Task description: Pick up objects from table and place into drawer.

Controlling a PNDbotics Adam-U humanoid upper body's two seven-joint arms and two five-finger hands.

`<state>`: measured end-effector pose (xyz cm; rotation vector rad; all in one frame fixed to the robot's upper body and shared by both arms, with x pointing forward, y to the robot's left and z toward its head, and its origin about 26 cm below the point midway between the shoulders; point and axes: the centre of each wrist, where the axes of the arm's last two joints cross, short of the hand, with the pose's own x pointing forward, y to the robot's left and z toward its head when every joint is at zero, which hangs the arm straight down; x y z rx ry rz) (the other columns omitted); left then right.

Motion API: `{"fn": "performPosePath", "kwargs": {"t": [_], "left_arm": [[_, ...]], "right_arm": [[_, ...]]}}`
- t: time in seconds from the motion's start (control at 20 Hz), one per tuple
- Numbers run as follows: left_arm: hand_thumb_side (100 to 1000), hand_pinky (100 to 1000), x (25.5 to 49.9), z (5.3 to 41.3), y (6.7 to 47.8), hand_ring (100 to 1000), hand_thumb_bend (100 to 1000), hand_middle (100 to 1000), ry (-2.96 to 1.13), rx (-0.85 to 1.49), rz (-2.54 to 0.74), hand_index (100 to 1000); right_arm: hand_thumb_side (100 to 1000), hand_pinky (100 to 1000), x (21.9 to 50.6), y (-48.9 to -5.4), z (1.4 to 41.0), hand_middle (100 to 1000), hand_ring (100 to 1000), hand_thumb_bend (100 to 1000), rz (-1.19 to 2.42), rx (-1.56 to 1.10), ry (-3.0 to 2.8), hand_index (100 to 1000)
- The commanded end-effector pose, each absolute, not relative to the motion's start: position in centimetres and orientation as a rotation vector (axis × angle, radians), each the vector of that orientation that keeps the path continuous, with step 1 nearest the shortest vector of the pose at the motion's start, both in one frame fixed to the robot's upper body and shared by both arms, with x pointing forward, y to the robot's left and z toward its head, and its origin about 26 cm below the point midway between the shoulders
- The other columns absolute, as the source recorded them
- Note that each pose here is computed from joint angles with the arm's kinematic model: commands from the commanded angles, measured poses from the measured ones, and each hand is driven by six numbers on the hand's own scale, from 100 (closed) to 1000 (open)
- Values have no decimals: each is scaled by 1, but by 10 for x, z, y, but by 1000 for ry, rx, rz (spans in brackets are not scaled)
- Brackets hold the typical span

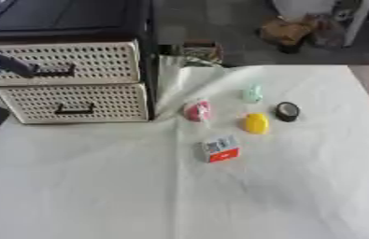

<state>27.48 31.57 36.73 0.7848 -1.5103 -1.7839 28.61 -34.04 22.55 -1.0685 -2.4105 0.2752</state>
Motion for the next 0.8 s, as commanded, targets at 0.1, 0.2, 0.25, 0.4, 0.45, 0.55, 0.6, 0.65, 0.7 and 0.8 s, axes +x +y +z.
{"fn": "performPosePath", "kwargs": {"t": [0.1,0.2,0.25,0.4,0.45,0.55,0.6,0.65,0.7,0.8], "left_arm": [[408,100,272,380,311,100,105,100,-1457,834,-1777,912],[408,100,275,384,310,100,105,100,-1437,840,-1760,923],[408,100,277,385,310,100,105,100,-1428,842,-1754,925],[408,100,281,387,307,100,105,100,-1413,881,-1745,925],[408,100,283,387,307,100,105,100,-1410,907,-1742,918],[408,100,286,387,306,100,105,100,-1406,962,-1730,898],[408,100,288,387,307,100,105,100,-1406,988,-1721,891],[408,100,289,387,307,100,105,100,-1407,1017,-1711,892],[408,100,291,387,307,100,105,100,-1410,1051,-1700,902],[408,100,293,387,307,100,105,100,-1414,1107,-1684,909]], "right_arm": [[765,769,284,-339,236,536,727,434,301,-1077,-2440,795],[765,768,284,-339,236,534,727,434,304,-1074,-2439,793],[765,768,284,-339,236,533,727,434,306,-1072,-2439,793],[765,768,284,-338,235,529,726,434,309,-1065,-2437,792],[765,768,284,-338,235,529,725,434,309,-1063,-2436,791],[765,767,285,-338,235,528,725,434,308,-1059,-2435,791],[765,767,285,-338,235,527,725,434,307,-1057,-2436,791],[765,767,285,-337,235,526,725,434,308,-1055,-2436,791],[765,767,285,-337,235,525,724,434,308,-1054,-2435,791],[765,767,285,-337,235,524,724,434,307,-1053,-2435,790]]}}
